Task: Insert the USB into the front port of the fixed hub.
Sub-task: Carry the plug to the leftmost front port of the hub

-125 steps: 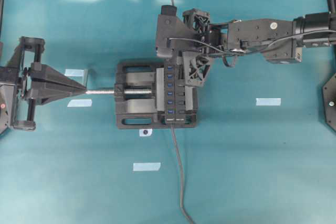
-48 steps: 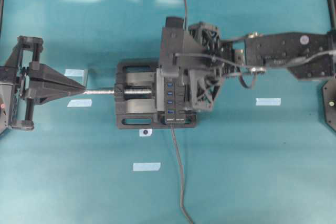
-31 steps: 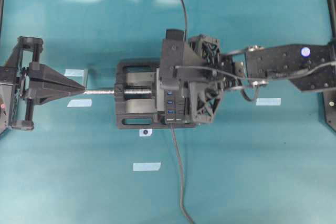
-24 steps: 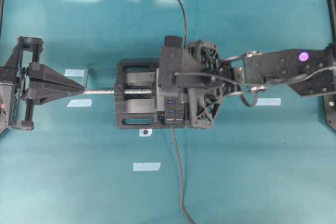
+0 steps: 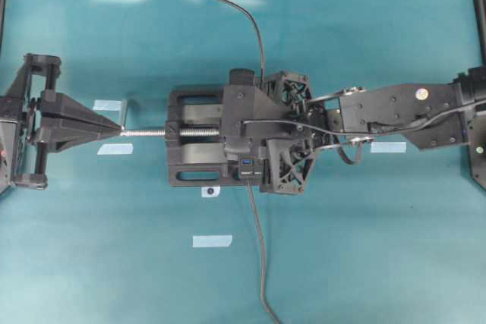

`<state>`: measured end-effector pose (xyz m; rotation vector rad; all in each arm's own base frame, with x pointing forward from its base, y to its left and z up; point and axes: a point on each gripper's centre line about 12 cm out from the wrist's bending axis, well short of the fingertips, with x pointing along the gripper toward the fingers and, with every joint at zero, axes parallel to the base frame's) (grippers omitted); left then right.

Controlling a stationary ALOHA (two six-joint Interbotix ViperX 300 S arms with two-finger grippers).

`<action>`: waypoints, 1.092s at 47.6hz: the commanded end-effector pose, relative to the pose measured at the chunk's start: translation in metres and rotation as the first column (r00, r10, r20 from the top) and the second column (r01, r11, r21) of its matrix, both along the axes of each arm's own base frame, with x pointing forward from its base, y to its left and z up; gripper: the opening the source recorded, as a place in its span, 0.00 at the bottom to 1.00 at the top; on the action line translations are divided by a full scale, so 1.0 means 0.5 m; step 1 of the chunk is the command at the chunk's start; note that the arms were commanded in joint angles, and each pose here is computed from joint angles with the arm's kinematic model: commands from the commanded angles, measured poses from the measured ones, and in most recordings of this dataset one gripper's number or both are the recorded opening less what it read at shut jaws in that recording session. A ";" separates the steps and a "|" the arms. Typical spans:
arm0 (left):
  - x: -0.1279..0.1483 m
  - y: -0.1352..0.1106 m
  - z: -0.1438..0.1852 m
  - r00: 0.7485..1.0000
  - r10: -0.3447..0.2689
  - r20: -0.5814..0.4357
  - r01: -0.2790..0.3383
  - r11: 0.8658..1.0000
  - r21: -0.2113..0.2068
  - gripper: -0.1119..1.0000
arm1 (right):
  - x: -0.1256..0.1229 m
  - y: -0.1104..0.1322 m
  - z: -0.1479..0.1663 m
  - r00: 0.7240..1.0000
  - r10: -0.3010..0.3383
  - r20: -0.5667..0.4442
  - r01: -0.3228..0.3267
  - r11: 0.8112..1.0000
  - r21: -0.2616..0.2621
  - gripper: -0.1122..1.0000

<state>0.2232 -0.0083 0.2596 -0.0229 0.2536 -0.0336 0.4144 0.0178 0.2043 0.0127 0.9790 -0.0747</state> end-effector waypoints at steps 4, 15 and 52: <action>0.003 -0.001 0.011 1.000 -0.002 0.019 0.002 1.000 0.002 0.10 | 0.012 0.014 0.011 1.000 0.002 0.030 -0.002 1.000 0.018 0.18; 0.003 -0.001 0.010 1.000 -0.002 0.017 0.002 1.000 0.001 0.10 | 0.018 0.022 -0.003 1.000 0.005 0.024 -0.005 0.999 0.032 0.18; 0.002 -0.001 0.006 1.000 -0.002 0.012 0.002 1.000 0.000 0.10 | 0.018 0.026 -0.030 1.000 0.005 -0.011 -0.005 0.999 0.035 0.18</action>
